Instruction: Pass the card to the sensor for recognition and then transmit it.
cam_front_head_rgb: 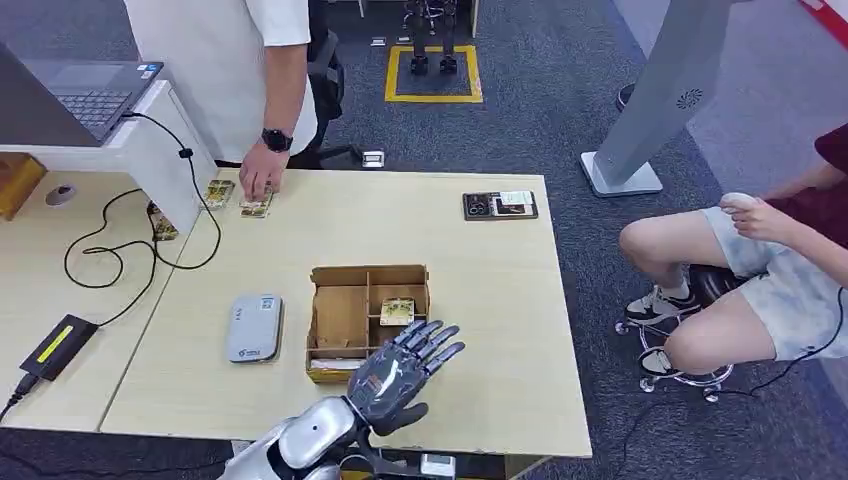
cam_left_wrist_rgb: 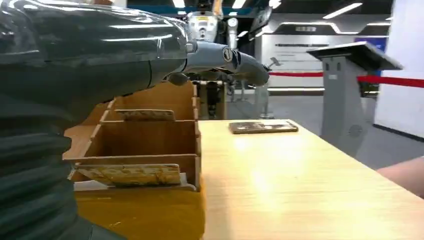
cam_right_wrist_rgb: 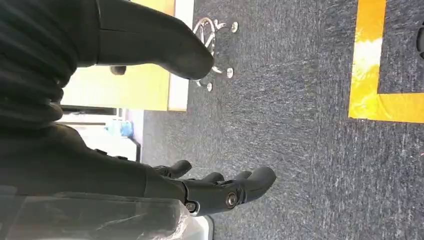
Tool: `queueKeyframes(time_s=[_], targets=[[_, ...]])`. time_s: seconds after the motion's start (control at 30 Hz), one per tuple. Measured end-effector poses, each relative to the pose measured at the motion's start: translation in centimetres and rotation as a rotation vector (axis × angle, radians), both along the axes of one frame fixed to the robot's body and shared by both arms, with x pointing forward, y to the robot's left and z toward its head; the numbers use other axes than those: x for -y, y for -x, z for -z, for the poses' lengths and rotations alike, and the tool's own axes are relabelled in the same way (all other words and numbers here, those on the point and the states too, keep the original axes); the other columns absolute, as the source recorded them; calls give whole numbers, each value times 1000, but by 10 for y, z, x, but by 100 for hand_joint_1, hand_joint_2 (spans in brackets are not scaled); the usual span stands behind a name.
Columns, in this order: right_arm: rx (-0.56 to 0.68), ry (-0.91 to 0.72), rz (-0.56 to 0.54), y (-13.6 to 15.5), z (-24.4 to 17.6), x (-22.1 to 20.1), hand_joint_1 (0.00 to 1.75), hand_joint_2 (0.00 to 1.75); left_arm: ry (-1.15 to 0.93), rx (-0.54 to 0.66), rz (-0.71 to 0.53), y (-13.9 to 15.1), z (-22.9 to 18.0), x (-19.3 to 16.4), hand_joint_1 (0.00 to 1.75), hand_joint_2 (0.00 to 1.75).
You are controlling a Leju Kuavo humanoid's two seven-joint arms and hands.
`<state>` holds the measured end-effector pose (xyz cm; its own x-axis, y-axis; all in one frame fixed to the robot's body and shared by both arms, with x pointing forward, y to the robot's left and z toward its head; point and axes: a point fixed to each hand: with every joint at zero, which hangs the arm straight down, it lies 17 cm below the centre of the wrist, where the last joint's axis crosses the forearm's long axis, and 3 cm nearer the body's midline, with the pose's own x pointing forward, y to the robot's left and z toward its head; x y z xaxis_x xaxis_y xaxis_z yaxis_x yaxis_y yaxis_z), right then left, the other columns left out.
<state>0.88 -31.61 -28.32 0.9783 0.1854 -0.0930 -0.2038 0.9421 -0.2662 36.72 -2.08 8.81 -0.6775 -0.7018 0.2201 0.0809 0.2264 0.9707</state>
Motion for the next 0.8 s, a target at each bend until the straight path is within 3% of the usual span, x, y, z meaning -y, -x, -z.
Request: queueKeyframes(time_s=[0.5, 0.8], targets=[[-11, 2, 34, 7, 0, -2, 0, 175, 121, -13, -227, -6, -5, -21, 0, 175], [-9, 4, 37, 7, 0, -2, 0, 175, 136, 31, -288, -11, -12, -32, 0, 175]])
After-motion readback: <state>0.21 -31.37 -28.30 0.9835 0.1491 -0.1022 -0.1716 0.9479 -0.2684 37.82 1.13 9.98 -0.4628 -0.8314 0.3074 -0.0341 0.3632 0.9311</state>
